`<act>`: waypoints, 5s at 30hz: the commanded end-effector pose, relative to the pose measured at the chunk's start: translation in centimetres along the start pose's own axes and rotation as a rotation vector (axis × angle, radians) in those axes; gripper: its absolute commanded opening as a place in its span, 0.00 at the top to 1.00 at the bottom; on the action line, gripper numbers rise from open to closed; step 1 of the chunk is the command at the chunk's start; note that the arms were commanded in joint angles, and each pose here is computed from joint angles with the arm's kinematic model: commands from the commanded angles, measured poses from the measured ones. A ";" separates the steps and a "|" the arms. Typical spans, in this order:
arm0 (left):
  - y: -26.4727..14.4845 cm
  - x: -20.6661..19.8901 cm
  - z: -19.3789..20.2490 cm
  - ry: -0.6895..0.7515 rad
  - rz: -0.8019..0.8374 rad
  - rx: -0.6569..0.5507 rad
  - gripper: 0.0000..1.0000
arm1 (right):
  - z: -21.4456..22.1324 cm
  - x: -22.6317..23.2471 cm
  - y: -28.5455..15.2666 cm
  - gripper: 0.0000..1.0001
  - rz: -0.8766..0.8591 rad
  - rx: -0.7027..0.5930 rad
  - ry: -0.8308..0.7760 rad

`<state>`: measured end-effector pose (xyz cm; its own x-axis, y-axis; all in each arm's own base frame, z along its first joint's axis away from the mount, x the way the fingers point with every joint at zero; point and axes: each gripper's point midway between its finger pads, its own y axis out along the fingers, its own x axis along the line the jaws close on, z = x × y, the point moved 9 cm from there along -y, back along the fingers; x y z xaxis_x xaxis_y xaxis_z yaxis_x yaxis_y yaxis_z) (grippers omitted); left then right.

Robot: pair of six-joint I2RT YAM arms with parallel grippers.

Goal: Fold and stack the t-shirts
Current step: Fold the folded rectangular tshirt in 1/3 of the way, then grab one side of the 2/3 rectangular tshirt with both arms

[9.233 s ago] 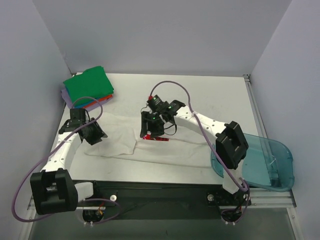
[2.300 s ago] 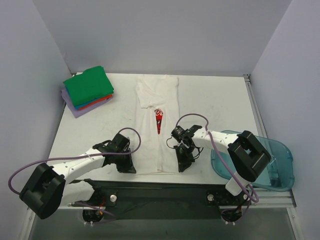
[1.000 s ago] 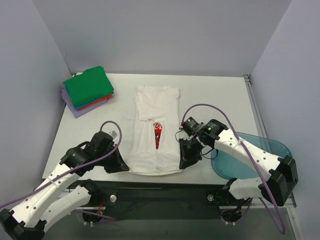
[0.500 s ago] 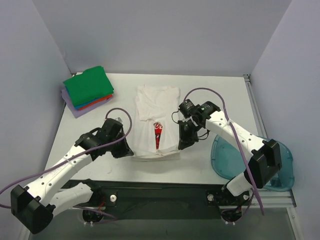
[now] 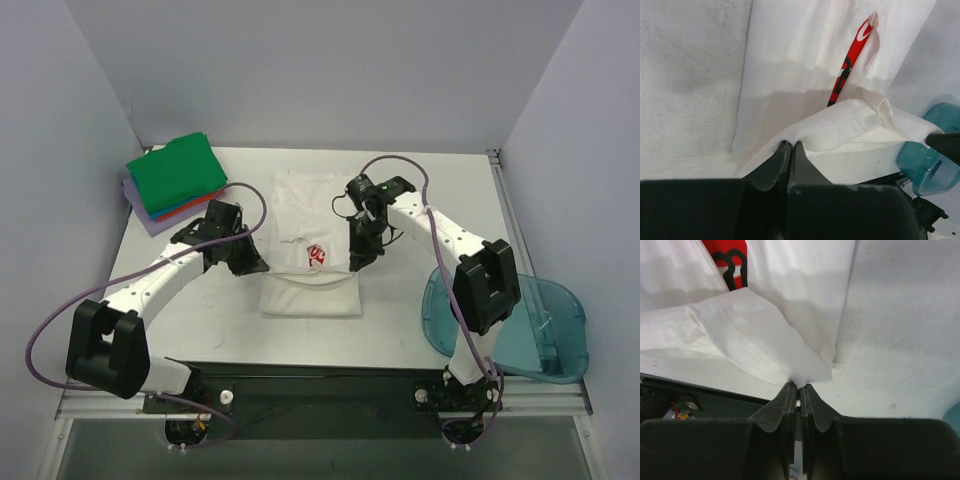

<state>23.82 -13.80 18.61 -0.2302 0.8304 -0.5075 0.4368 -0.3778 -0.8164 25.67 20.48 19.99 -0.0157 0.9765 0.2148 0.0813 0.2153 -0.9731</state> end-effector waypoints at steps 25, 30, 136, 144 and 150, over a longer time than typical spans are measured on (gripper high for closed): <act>5.8 -2.4 -11.8 0.078 0.064 -0.078 0.41 | -11.8 -1.4 1.5 0.42 -0.065 -0.083 0.051; 4.6 -1.8 -10.2 0.100 0.082 -0.082 0.41 | -10.6 -1.4 -0.9 0.42 -0.080 -0.123 0.015; 5.9 5.3 3.4 0.052 -0.011 0.076 0.52 | 3.8 -5.8 10.2 0.90 -0.069 0.182 0.056; 6.5 5.1 3.8 0.049 -0.009 0.094 0.81 | 4.0 -5.7 10.1 0.97 -0.074 0.184 0.041; 6.2 5.7 4.1 0.046 -0.047 0.092 1.00 | 4.2 -6.1 9.3 1.00 -0.070 0.173 0.051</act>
<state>21.46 -13.26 9.40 -0.2132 0.8533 -0.4758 0.3211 -0.3987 -0.8590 23.76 17.74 9.09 0.0332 0.9388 0.3428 -0.0520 0.3441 -0.9375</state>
